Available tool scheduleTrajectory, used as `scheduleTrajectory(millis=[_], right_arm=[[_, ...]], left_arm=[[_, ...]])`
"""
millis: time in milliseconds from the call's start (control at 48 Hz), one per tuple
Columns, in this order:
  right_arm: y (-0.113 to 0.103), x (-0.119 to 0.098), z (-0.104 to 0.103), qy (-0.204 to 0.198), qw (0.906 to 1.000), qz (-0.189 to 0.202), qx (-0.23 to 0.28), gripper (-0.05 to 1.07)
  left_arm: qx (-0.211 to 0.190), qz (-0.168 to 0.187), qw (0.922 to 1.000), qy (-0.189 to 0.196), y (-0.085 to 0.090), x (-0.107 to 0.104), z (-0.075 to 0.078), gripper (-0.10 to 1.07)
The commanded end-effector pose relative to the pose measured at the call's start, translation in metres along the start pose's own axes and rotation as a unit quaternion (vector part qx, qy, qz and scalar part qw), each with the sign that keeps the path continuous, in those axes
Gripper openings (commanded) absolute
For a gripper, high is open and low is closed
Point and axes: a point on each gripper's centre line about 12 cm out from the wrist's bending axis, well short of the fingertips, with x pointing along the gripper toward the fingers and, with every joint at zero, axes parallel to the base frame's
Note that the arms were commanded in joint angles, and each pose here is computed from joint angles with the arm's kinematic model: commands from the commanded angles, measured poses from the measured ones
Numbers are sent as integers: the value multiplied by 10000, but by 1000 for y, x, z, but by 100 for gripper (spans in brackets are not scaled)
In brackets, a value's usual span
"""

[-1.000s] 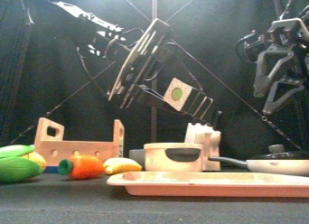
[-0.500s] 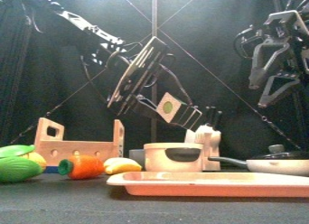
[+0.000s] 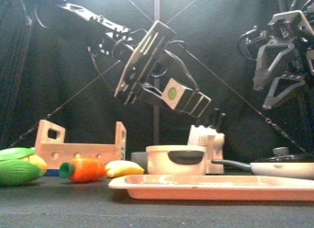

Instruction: Place green sushi roll in plate

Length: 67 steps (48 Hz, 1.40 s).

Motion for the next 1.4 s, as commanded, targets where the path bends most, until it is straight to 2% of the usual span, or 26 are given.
scheduleTrajectory(millis=[0, 125, 271, 354, 521, 604, 667, 771, 833, 854, 917, 958, 1042, 1208, 1375], right_arm=[[8, -5, 6, -75, 9998, 146, 65, 88], [8, -4, 6, -67, 9998, 140, 77, 88], [8, -4, 6, -60, 9998, 147, 83, 88], [9, -4, 6, -63, 9998, 146, 85, 88], [11, -5, 7, -62, 9998, 177, 107, 88], [11, -5, 7, -66, 9998, 169, 93, 88], [11, -5, 8, -70, 9998, 173, 98, 88], [11, -5, 8, -74, 9998, 169, 96, 88], [11, -5, 8, -78, 9998, 161, 89, 88], [11, -5, 8, -82, 9998, 169, 83, 88], [10, -5, 8, -78, 9998, 155, 73, 88], [10, -5, 8, -78, 9998, 162, 73, 88], [10, -4, 7, -71, 9998, 148, 77, 88], [10, -4, 7, -67, 9998, 142, 75, 88], [8, -5, 6, -67, 9998, 148, 76, 88]], left_arm=[[105, -212, 9996, -172, -19, -8, 22, 63], [34, -80, 10000, 47, -14, -8, 29, 63], [30, 20, 9996, 297, -13, -6, 28, 63], [111, 11, 9996, 240, -16, -9, 32, 62], [201, 25, 9998, 66, -25, -22, 49, 61], [167, 291, 9991, 269, -21, -21, 48, 61], [173, 640, 9968, 445, -16, -18, 46, 60], [180, 1541, 9863, 557, -11, -17, 47, 58], [256, 2107, 9763, 428, -13, -19, 47, 58], [347, 2351, 9708, 335, -17, -20, 45, 58], [462, 2721, 9611, 115, -27, -21, 40, 58], [496, 2892, 9560, 49, -35, -22, 34, 58], [425, 3048, 9514, 104, -49, -23, 21, 58], [131, 3216, 9457, 459, -62, 1, -8, 58], [49, 3717, 9259, 670, -63, 25, -34, 58]])
